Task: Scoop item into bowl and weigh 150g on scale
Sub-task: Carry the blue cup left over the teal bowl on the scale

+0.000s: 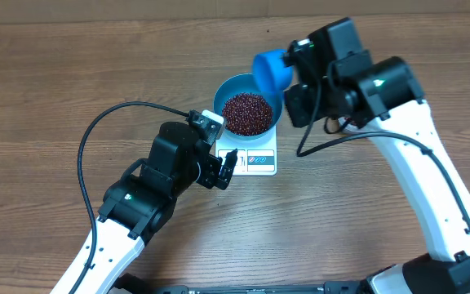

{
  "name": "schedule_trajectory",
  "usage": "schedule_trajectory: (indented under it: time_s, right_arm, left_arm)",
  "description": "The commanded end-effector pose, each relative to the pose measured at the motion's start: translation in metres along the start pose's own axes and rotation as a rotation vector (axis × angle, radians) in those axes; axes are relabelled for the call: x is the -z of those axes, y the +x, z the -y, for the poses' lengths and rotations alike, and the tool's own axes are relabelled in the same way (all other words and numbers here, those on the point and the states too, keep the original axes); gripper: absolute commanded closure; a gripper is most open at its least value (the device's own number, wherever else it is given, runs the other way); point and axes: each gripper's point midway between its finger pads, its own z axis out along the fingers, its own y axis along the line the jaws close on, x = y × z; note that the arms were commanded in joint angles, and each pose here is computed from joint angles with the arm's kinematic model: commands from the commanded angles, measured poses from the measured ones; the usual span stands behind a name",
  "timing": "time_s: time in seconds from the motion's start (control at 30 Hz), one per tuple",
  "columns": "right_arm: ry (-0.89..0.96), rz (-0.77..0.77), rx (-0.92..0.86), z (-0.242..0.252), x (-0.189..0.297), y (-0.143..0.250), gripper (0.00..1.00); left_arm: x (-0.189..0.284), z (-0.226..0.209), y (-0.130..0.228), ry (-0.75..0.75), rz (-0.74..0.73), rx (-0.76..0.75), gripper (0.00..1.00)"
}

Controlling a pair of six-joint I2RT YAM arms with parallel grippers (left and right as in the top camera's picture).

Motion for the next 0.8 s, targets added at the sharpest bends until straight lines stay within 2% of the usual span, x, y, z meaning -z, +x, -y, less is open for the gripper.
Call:
schedule_trajectory:
  time_s: [0.0,0.37,0.77]
  right_arm:
    - [0.019,0.016,-0.002,0.002,-0.005,-0.012,0.96]
    - [0.018,0.059,0.003,0.001,0.0,-0.042,0.96]
    - [0.019,-0.102,-0.019,0.002,-0.009,-0.007,0.96]
  left_arm:
    - [-0.003,0.0,0.005,0.0,-0.014,0.009,0.0]
    - [-0.003,0.0,0.005,0.0,-0.014,0.009,0.01]
    - [-0.003,0.0,0.005,0.0,-0.014,0.009,0.0]
